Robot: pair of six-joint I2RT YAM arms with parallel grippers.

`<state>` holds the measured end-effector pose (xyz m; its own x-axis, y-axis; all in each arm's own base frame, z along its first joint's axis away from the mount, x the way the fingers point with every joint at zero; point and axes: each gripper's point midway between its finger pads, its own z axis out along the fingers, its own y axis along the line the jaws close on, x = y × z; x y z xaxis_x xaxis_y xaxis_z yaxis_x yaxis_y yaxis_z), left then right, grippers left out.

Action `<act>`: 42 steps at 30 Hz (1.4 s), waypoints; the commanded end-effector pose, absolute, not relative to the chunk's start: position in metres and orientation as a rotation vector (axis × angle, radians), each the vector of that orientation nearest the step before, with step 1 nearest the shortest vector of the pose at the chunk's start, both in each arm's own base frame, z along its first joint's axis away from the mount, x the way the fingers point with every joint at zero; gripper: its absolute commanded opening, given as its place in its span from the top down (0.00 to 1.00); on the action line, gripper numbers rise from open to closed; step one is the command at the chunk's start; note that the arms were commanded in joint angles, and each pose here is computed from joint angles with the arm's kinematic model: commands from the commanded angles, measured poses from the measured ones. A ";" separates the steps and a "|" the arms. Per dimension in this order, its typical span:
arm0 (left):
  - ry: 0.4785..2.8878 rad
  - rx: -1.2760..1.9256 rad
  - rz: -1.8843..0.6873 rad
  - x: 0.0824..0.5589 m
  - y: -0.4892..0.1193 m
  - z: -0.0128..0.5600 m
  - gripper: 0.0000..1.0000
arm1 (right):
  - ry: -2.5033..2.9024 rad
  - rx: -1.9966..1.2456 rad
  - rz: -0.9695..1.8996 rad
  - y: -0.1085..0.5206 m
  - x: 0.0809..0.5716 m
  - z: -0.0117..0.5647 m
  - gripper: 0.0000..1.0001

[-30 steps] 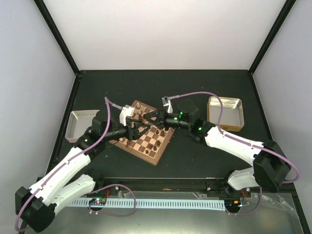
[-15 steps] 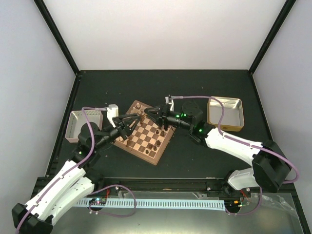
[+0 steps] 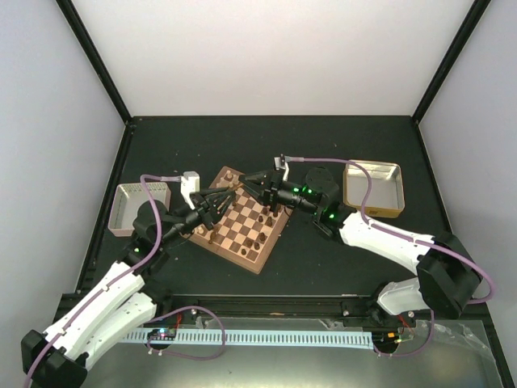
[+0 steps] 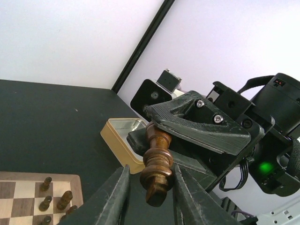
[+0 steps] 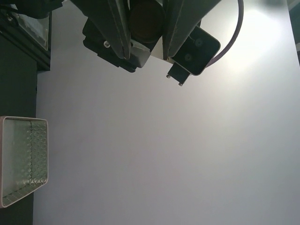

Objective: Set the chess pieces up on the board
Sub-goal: Place the chess piece on the chessboard.

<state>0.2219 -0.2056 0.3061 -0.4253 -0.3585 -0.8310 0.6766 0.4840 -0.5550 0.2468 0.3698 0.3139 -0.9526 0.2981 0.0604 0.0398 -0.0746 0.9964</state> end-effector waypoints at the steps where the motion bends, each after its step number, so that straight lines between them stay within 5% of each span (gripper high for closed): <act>1: 1.574 0.292 -1.181 0.222 -0.206 0.323 0.75 | 1.971 0.367 2.195 0.367 0.245 0.319 0.88; 7: 1.568 0.278 -1.156 0.225 -0.202 0.325 0.93 | 1.991 0.362 2.186 0.368 0.244 0.312 0.86; 13: 1.730 0.260 -1.047 0.231 -0.196 0.305 0.97 | 2.003 0.405 1.962 0.344 0.260 0.292 0.46; 18: 2.019 0.300 -0.932 0.228 -0.193 0.258 0.97 | 1.982 0.476 1.551 0.287 0.285 0.267 0.30; 26: 2.525 0.383 -0.821 0.220 -0.208 0.212 0.95 | 1.951 0.505 0.873 0.184 0.300 0.237 0.28; 30: 2.771 0.494 -0.658 0.210 -0.220 0.196 0.96 | 1.975 0.488 0.717 0.159 0.301 0.221 0.28; 42: 3.022 0.811 -0.385 0.212 -0.255 0.181 0.96 | 1.959 0.594 0.458 0.100 0.283 0.190 0.27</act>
